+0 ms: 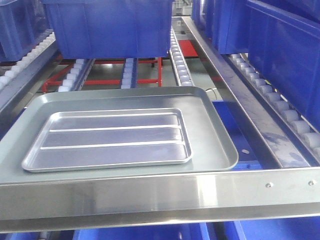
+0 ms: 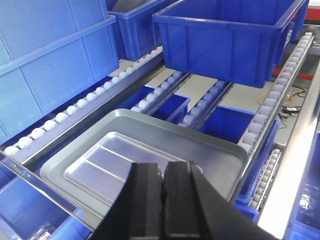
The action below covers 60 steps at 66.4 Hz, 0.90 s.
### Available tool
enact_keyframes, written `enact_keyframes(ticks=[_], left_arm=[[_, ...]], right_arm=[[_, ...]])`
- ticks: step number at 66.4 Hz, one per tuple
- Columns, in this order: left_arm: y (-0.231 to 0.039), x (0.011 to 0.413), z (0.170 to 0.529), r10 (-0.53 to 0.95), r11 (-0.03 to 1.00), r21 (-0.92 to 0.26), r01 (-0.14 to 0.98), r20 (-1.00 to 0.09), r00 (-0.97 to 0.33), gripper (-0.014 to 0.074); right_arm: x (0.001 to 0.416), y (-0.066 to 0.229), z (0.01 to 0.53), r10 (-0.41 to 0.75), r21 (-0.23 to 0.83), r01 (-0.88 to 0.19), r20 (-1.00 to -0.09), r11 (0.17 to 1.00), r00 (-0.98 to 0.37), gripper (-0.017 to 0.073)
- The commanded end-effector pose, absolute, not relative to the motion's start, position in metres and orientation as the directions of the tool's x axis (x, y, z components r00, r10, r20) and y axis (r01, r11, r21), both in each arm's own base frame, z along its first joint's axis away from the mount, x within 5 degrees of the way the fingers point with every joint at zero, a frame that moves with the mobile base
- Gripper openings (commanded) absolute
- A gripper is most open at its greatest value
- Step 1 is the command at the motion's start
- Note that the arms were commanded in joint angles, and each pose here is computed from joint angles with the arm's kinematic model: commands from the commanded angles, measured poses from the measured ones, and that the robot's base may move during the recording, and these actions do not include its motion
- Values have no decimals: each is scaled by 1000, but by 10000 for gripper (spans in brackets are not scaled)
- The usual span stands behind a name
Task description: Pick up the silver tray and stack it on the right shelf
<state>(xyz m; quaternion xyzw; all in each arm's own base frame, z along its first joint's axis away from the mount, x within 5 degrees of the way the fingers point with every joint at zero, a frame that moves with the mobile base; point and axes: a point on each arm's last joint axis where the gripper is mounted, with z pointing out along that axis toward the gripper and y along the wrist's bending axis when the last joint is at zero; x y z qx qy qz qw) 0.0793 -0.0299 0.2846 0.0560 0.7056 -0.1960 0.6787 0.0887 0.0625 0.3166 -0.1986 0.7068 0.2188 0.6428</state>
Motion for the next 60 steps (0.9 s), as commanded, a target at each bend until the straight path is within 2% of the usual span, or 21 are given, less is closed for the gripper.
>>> enact_keyframes(ticks=[1,8,17,29,46,49,60], left_arm=[[-30,78,301,-221,906,-196,376,-975,25,-90],[-30,78,301,-221,906,-196,376,-975,25,-90],[-30,78,301,-223,905,-198,376,-975,24,-90],[-30,78,301,-223,905,-198,376,-975,24,-90],[-31,78,301,-222,906,-198,375,-975,23,-90],[-31,78,301,-222,906,-198,375,-975,23,-90],[-31,78,301,-222,906,-198,375,-975,21,-90]], right_arm=[[85,59,330,25,30,-561,-1000,827,-16,52],[82,46,326,-12,-25,-487,-999,873,31,52],[74,25,306,53,32,-327,-997,945,56,52],[66,8,268,65,37,-131,-974,991,217,52],[53,5,218,85,61,-110,-969,992,231,52],[54,5,214,81,62,-105,-980,993,181,52],[54,5,213,80,63,-105,-982,993,171,52]])
